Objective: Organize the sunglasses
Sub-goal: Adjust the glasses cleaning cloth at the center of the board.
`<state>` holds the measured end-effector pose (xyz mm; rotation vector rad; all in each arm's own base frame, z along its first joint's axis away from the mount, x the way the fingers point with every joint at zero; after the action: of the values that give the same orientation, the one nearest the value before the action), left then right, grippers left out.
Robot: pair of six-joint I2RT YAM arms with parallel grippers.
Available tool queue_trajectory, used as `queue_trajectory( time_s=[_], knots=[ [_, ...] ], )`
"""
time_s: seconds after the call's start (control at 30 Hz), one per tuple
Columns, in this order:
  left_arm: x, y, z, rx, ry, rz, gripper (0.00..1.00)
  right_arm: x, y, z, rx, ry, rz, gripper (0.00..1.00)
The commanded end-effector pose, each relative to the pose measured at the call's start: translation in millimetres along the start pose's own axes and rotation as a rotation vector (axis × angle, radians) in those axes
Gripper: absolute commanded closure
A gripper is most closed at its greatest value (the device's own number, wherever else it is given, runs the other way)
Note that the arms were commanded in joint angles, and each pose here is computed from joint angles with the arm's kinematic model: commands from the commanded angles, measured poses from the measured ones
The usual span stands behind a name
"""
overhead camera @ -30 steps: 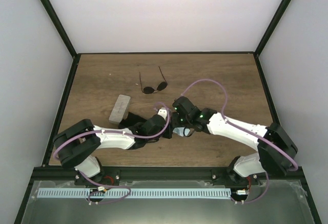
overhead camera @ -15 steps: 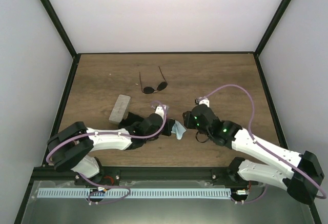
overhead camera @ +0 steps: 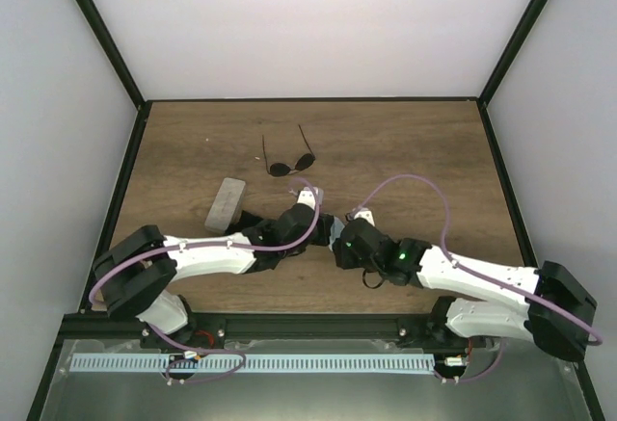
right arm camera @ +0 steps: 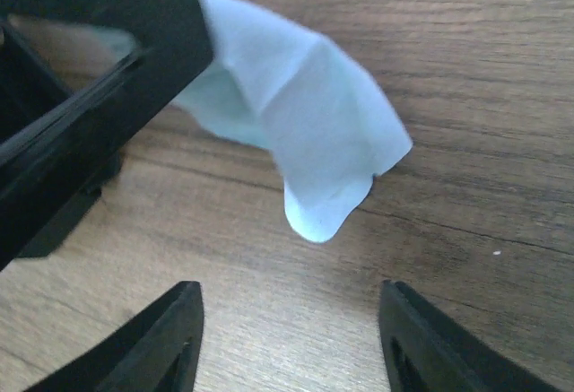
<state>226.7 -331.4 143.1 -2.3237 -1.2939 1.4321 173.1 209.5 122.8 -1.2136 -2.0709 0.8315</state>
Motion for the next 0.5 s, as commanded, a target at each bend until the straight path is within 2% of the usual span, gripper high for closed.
queue_trajectory(
  time_s=[0.0,0.1,0.23,0.47],
  knots=[
    [3.7,3.9,-1.1,-0.01,-0.013,-0.044,0.96,11.3,-1.1,-9.2,-0.051,0.014,0.012,0.41],
    [3.7,3.4,-3.8,-0.017,-0.015,-0.059,0.96,8.7,7.6,-5.3,-0.059,0.037,0.059,0.4],
    [7.5,3.1,-6.6,-0.021,-0.016,-0.086,0.96,5.2,15.8,-9.8,-0.105,0.075,0.122,0.44],
    [16.4,5.1,-7.3,-0.012,-0.024,-0.107,0.96,3.4,26.9,-16.2,-0.172,0.117,0.155,0.47]
  ],
)
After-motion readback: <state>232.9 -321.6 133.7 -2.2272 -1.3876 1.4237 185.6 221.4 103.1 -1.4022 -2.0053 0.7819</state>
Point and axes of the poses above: each gripper's point midway between its finger pads, its own y axis out along the fingers, its own x axis along the line the jaws close on, z = x × y, the point moved 4 cm from there along -y, back along the fingers, and after that the axes turned 13 degrees about -y, right-handed, at the moved point
